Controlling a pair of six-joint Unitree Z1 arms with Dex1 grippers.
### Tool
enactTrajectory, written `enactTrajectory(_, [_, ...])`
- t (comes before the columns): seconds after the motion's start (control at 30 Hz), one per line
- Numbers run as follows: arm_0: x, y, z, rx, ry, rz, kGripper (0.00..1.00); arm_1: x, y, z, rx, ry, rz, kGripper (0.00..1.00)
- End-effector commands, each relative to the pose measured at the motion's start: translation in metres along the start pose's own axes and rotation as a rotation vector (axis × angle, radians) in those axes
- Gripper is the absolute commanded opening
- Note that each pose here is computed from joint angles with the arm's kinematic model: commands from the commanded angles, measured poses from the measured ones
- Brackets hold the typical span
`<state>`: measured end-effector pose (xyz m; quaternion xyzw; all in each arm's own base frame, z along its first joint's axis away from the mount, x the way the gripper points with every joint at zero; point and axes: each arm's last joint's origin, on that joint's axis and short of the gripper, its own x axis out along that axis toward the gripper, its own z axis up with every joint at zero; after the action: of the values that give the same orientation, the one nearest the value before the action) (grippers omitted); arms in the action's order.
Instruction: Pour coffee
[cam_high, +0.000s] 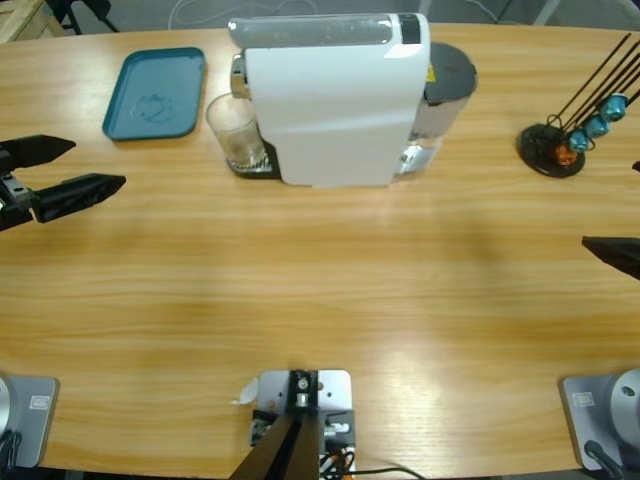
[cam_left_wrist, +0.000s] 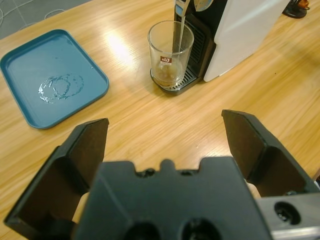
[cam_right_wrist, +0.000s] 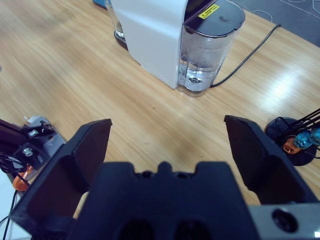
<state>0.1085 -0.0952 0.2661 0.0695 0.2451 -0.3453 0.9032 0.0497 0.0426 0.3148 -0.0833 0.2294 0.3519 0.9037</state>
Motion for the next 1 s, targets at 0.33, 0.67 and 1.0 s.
enactTrajectory(0.33, [0.011,-0.002,-0.011,0.031,0.048,-0.036,0.991,0.028,-0.004,0.012,-0.017,0.146,-0.001,1.000])
enactTrajectory(0.67, [0.010,-0.003,-0.004,0.033,0.062,-0.053,0.986,0.033,-0.004,0.008,-0.016,0.153,-0.003,1.000])
enactTrajectory(1.0, [0.000,0.000,0.020,0.037,0.221,0.031,0.977,0.032,-0.004,0.007,-0.019,0.147,-0.004,1.000])
